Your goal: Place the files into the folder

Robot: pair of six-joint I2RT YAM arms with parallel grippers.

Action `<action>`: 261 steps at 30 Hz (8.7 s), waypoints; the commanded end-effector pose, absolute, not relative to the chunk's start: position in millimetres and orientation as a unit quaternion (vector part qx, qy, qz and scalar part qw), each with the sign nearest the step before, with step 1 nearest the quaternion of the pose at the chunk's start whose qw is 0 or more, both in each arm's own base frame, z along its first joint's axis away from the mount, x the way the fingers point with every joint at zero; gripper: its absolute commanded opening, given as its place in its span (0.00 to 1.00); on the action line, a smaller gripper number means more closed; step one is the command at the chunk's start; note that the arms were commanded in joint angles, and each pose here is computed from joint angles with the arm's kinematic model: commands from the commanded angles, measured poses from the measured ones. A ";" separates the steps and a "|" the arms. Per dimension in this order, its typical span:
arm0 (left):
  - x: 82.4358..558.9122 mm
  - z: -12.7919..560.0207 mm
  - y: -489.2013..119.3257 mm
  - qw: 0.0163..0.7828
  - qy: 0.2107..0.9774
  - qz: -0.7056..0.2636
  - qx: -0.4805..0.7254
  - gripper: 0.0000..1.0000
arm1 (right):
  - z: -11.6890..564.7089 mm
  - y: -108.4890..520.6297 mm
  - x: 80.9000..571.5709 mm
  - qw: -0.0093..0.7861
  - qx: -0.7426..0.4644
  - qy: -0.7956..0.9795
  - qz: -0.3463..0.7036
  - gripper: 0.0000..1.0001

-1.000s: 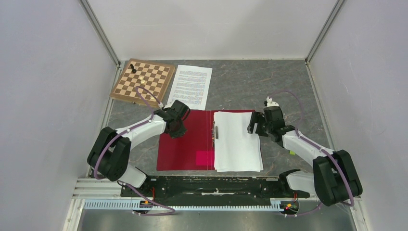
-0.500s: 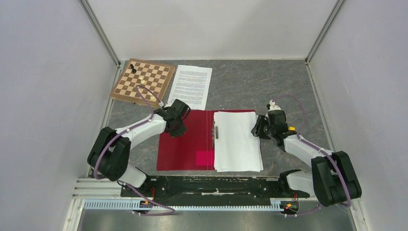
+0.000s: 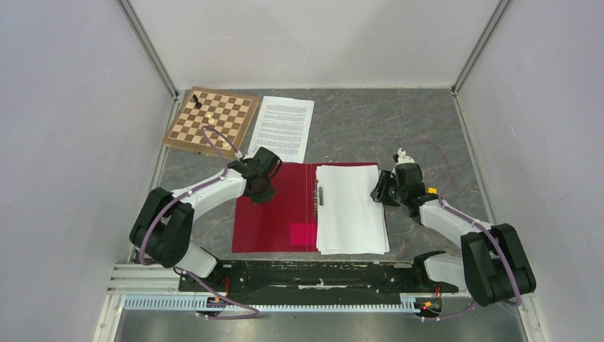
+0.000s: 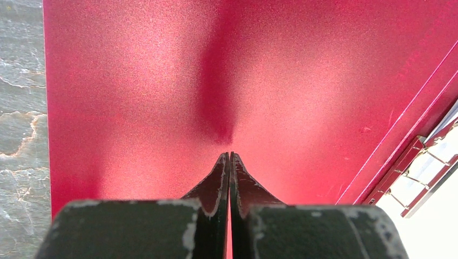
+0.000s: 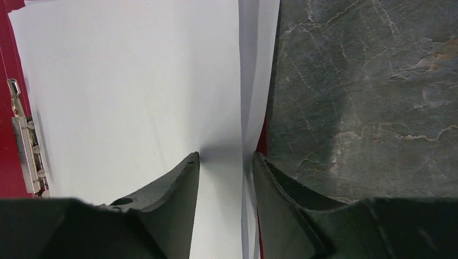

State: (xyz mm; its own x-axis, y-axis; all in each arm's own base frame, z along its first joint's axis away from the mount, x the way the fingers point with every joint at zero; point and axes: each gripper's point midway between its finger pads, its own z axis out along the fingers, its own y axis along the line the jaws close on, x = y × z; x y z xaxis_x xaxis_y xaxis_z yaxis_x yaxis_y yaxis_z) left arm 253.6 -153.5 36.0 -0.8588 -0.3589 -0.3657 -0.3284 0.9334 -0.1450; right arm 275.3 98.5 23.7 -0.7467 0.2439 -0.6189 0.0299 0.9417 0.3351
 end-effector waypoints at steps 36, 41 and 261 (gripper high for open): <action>264.7 44.8 -160.4 0.210 0.963 -0.046 -0.164 0.03 | 33.7 101.6 318.0 0.373 0.052 0.918 0.122 0.35; 264.7 44.7 -161.2 0.209 0.963 -0.046 -0.163 0.03 | 37.3 102.8 322.0 0.378 0.053 0.916 0.124 0.31; 314.4 218.5 -298.5 0.273 0.849 -0.449 0.050 0.60 | 174.3 166.1 332.5 0.399 -0.054 0.860 0.315 0.00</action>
